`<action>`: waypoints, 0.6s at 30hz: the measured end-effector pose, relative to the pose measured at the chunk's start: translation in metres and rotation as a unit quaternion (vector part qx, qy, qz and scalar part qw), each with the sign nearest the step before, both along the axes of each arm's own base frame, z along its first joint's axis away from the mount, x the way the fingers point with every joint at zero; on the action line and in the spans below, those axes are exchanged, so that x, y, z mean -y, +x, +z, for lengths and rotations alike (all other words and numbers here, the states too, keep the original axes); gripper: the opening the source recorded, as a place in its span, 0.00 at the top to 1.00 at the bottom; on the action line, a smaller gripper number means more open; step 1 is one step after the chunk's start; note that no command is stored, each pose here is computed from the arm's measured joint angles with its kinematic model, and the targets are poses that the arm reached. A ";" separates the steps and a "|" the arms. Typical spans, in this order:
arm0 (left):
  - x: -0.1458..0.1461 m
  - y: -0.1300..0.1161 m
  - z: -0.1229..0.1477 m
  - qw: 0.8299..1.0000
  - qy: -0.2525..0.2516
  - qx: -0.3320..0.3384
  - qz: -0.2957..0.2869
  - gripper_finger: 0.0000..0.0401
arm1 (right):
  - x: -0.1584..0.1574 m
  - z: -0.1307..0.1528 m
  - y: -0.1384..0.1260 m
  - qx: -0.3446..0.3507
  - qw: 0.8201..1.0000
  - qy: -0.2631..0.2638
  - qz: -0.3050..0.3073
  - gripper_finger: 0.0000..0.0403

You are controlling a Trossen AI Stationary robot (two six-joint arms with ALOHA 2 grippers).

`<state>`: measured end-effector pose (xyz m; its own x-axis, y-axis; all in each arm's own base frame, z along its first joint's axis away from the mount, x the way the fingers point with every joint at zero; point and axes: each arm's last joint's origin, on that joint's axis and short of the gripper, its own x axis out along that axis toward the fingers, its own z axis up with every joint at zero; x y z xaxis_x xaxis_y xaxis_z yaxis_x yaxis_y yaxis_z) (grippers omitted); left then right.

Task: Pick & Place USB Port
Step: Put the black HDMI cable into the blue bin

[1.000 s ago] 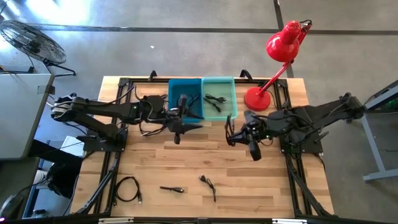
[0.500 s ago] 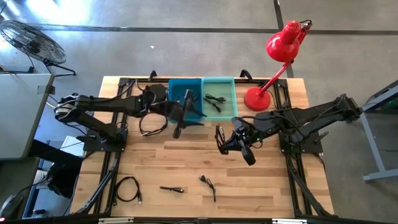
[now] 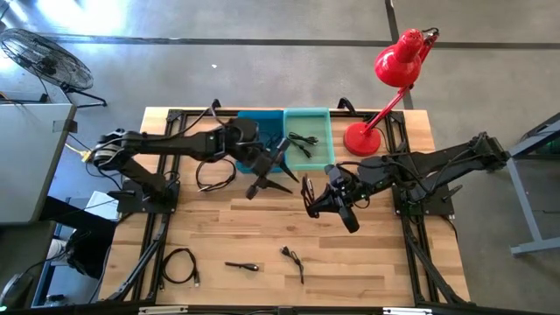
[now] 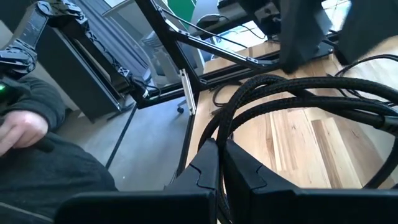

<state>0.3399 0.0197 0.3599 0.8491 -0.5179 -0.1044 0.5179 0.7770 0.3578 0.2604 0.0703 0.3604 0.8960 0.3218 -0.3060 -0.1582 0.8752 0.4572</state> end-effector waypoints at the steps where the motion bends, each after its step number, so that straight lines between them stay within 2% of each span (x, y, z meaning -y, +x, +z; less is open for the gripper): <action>1: -0.001 0.001 0.003 1.000 0.007 0.006 0.001 0.64 | 0.000 0.000 0.000 0.000 1.000 0.000 0.000 1.00; 9: -0.002 0.000 0.021 0.999 0.039 0.023 0.013 0.64 | 0.000 0.000 0.000 -0.004 1.000 0.010 -0.003 1.00; 18: -0.001 -0.001 0.019 0.999 0.042 0.007 0.012 0.64 | 0.000 0.000 0.000 -0.003 1.000 0.009 -0.002 1.00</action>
<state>0.3393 0.0210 0.3792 0.8626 -0.4875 -0.1353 0.4945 0.7559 0.4291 0.2604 0.0707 0.3603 0.8954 0.3233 -0.3060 -0.1514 0.8676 0.4737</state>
